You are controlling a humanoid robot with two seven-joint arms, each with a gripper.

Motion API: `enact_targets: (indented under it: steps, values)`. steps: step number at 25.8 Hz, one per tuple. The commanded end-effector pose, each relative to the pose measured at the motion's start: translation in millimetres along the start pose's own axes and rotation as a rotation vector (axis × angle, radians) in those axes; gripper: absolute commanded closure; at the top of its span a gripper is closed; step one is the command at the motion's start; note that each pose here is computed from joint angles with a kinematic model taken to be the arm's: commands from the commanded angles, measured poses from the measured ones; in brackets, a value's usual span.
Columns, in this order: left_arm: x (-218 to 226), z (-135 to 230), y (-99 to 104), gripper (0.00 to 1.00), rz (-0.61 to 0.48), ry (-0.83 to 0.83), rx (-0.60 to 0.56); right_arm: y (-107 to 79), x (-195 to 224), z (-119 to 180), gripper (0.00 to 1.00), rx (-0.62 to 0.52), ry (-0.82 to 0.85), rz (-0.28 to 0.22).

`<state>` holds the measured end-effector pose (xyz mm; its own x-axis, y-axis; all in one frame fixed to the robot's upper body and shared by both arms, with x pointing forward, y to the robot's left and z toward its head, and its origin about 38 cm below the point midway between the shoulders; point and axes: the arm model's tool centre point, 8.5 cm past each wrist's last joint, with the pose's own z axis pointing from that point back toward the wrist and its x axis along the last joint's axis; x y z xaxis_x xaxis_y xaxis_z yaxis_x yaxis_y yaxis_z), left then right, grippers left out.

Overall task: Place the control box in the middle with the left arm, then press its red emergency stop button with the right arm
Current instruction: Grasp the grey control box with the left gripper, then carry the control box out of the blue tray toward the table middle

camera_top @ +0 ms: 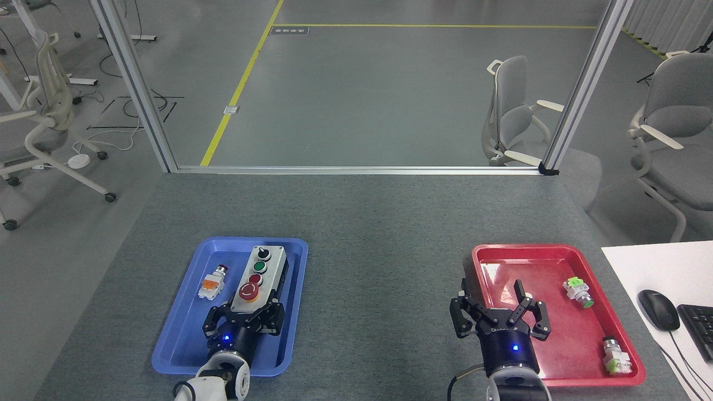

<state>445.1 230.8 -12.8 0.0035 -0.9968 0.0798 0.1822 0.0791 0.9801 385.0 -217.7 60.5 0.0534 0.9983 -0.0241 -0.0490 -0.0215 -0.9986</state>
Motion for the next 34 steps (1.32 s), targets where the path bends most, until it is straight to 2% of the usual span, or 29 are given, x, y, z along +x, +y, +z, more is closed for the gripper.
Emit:
enact_targets:
  steps: [1, 5, 7, 8, 14, 16, 19, 26, 34]
  values:
    - [3.3, -3.1, 16.8, 1.00, 0.036, -0.022, 0.050, -0.5, 1.5, 0.1, 0.01, -0.002, -0.002, -0.004]
    - [6.0, -2.7, 74.6, 1.00, 0.049, -0.056, 0.214, -0.7, 5.0, 0.3, 0.01, -0.003, -0.006, -0.013]
    - [15.4, 2.3, 90.5, 1.00, 0.048, -0.087, 0.261, -1.3, 6.0, 0.3, 0.01, -0.005, -0.007, -0.016]
    - [19.1, 5.4, 91.2, 1.00, 0.045, -0.099, 0.267, -1.4, 6.0, 0.3, 0.01, -0.006, -0.007, -0.016]
    - [123.3, 17.9, 72.8, 1.00, 0.029, -0.304, 0.224, -2.0, 5.6, 0.3, 0.01, -0.009, -0.003, -0.016]
    - [160.3, 23.7, 59.4, 1.00, 0.027, -0.374, 0.186, -2.1, 6.1, 0.3, 0.01, -0.009, -0.005, -0.016]
    - [201.2, 28.5, 39.5, 1.00, -0.050, -0.463, 0.129, -1.6, 6.4, 0.3, 0.01, -0.008, -0.007, -0.016]
    - [227.6, 14.5, 21.1, 1.00, -0.226, -0.507, 0.060, 0.5, 6.2, 0.4, 0.02, -0.003, -0.007, -0.018]
    - [237.1, 22.8, -7.8, 1.00, -0.323, -0.574, -0.008, 3.6, 9.2, 0.6, 0.02, 0.006, -0.009, -0.025]
